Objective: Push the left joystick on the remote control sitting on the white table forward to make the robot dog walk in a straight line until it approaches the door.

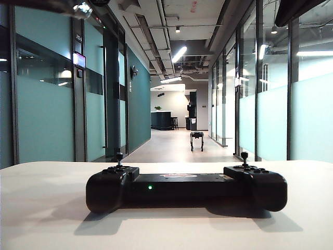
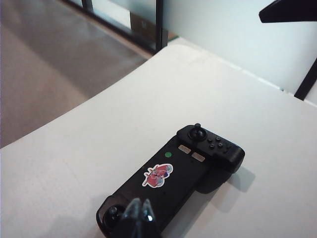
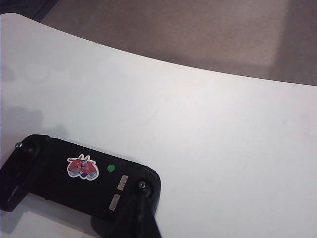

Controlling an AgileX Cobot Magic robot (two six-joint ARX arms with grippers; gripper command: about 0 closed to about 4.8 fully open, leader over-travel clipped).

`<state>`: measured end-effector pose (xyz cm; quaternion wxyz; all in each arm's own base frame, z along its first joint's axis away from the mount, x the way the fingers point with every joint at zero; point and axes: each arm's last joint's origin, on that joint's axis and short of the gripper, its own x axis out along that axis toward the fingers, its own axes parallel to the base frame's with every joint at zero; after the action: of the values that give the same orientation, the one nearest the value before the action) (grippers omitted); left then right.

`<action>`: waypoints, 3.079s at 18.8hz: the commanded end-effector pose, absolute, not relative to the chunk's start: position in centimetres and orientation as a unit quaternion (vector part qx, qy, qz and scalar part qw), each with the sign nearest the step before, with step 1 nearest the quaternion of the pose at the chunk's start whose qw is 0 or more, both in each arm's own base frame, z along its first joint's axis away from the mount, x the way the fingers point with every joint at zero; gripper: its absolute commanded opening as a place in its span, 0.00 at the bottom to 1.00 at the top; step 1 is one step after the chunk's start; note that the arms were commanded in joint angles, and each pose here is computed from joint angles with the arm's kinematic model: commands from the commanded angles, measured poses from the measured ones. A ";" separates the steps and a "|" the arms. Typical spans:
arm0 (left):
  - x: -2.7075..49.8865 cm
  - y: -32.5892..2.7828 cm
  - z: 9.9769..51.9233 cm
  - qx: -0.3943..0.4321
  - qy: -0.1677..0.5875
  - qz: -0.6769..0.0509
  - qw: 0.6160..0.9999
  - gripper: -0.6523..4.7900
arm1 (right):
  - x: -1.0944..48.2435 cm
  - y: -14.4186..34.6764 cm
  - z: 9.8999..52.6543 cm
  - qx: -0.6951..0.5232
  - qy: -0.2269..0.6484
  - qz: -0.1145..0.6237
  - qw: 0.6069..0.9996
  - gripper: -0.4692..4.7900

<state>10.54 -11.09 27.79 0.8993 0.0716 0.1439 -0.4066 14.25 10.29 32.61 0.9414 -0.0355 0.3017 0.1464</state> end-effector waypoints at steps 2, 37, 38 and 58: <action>9.8 -10.3 27.1 0.050 0.092 -0.410 0.906 0.11 | 14.2 10.3 33.0 -0.032 0.290 0.147 0.945 0.09; 9.1 -0.3 19.4 -0.003 -0.035 -0.037 0.999 0.11 | 14.3 10.3 33.0 -0.031 0.289 0.147 0.946 0.09; 9.2 -0.3 19.1 -0.003 -0.034 -0.030 0.999 0.11 | 14.3 10.3 33.0 -0.031 0.289 0.147 0.945 0.09; 9.7 -0.5 16.9 0.012 -0.021 -0.015 1.000 0.11 | 14.3 10.3 33.0 -0.031 0.289 0.147 0.945 0.09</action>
<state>9.75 -0.49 16.76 0.9998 0.0124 -0.0160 -0.0078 14.27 10.31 32.62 0.9417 -0.0351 0.3007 0.1466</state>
